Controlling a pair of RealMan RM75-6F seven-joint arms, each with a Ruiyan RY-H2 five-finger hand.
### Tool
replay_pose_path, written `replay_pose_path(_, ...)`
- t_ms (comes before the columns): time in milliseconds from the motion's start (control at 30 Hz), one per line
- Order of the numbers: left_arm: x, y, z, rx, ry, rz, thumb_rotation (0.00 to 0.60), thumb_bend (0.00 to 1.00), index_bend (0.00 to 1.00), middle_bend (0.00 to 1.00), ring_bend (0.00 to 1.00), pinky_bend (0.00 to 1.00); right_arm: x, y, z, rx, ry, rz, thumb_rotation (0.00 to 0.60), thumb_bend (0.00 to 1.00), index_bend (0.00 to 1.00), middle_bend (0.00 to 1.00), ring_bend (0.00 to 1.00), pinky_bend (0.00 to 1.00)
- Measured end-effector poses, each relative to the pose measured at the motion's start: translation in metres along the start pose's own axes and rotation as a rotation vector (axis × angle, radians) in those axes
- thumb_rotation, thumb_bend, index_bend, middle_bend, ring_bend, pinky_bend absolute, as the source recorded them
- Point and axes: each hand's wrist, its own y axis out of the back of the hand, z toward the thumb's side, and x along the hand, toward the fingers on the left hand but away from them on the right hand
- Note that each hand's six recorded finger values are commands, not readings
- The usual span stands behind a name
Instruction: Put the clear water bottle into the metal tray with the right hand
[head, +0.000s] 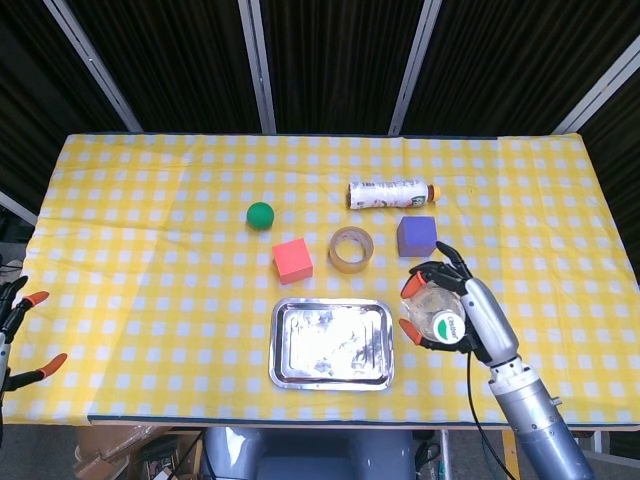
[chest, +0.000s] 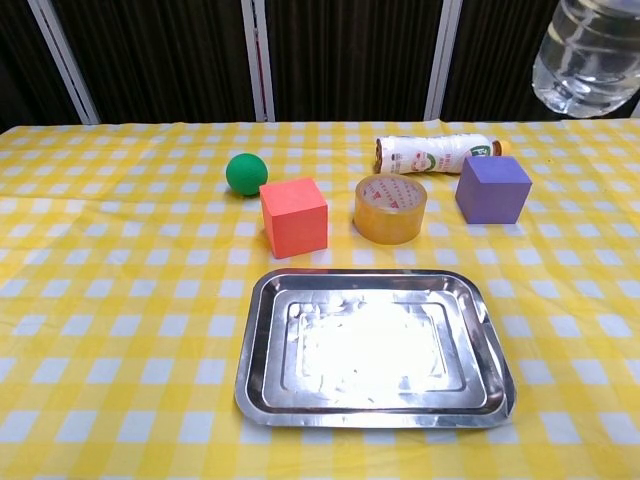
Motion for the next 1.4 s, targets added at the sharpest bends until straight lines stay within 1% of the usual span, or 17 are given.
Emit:
replay_pose_path(67,0.000,0.000,0.000,0.001,0.000,0.002,0.600,0.15,0.19,0.02,0.00,0.00,0.003,-0.007,-0.015,0.010,-0.036,0.016,0.600,0.59,0.80,0.62,0.30,0.00)
replay_pose_path(133,0.000,0.001,0.000,0.000,0.003,0.005,0.600,0.15,0.19,0.02,0.00,0.00,0.005,-0.018,-0.034,0.001,-0.073,0.035,0.600,0.59,0.80,0.62,0.30,0.00)
replay_pose_path(200,0.000,0.001,-0.001,-0.001,0.007,0.006,0.600,0.15,0.19,0.02,0.00,0.00,0.008,-0.033,-0.052,-0.023,-0.109,0.061,0.600,0.59,0.80,0.62,0.30,0.00)
replay_pose_path(300,0.001,-0.001,-0.001,0.002,0.006,0.000,0.600,0.15,0.19,0.02,0.00,0.00,0.010,-0.056,-0.070,-0.077,-0.138,0.105,0.600,0.58,0.80,0.62,0.30,0.00)
replay_pose_path(400,0.002,-0.003,0.000,0.009,0.003,-0.007,0.600,0.15,0.19,0.02,0.00,0.00,0.007,-0.076,-0.070,-0.142,-0.124,0.140,0.600,0.58,0.80,0.62,0.30,0.00)
replay_pose_path(567,0.003,-0.005,0.001,0.015,0.002,-0.009,0.600,0.15,0.19,0.02,0.00,0.00,0.003,-0.093,-0.062,-0.141,-0.103,0.182,0.600,0.58,0.80,0.62,0.30,0.00)
replay_pose_path(700,0.003,-0.008,0.001,0.021,0.001,-0.015,0.600,0.15,0.19,0.02,0.00,0.00,0.001,-0.115,-0.063,-0.174,-0.131,0.232,0.600,0.58,0.80,0.62,0.30,0.00)
replay_pose_path(767,0.003,-0.008,0.001,0.023,0.002,-0.015,0.600,0.15,0.19,0.02,0.00,0.00,-0.001,-0.119,-0.070,-0.170,-0.152,0.237,0.600,0.59,0.80,0.62,0.30,0.00)
replay_pose_path(833,0.003,-0.007,0.000,0.023,0.004,-0.010,0.600,0.15,0.19,0.02,0.00,0.00,-0.002,-0.116,-0.081,-0.150,-0.179,0.225,0.600,0.58,0.80,0.62,0.30,0.00)
replay_pose_path(900,0.004,-0.007,-0.001,0.022,0.007,-0.009,0.600,0.15,0.19,0.02,0.00,0.00,-0.003,-0.107,-0.089,-0.129,-0.197,0.205,0.600,0.58,0.80,0.62,0.30,0.00)
replay_pose_path(967,0.004,-0.008,-0.001,0.023,0.009,-0.012,0.600,0.15,0.19,0.02,0.00,0.00,-0.003,-0.091,-0.098,-0.111,-0.217,0.172,0.600,0.58,0.80,0.62,0.30,0.00)
replay_pose_path(1100,0.005,-0.010,0.000,0.029,0.006,-0.019,0.600,0.15,0.19,0.02,0.00,0.00,0.003,-0.046,-0.119,-0.086,-0.268,0.086,0.600,0.59,0.80,0.62,0.30,0.00)
replay_pose_path(1200,0.005,-0.013,0.002,0.036,0.003,-0.022,0.600,0.15,0.19,0.02,0.00,0.00,0.012,-0.016,-0.133,-0.097,-0.302,0.026,0.600,0.58,0.80,0.62,0.30,0.00)
replay_pose_path(1300,0.005,-0.015,0.004,0.041,0.000,-0.026,0.600,0.15,0.19,0.02,0.00,0.00,0.022,0.006,-0.142,-0.118,-0.321,-0.011,0.600,0.59,0.80,0.62,0.30,0.00)
replay_pose_path(1367,0.005,-0.016,0.006,0.040,-0.004,-0.027,0.600,0.15,0.19,0.02,0.00,0.00,0.026,0.010,-0.143,-0.124,-0.315,-0.007,0.600,0.58,0.80,0.62,0.30,0.00)
replay_pose_path(1400,0.005,-0.016,0.007,0.040,-0.006,-0.025,0.600,0.15,0.19,0.02,0.00,0.00,0.026,0.007,-0.141,-0.124,-0.306,0.006,0.600,0.58,0.80,0.62,0.30,0.00)
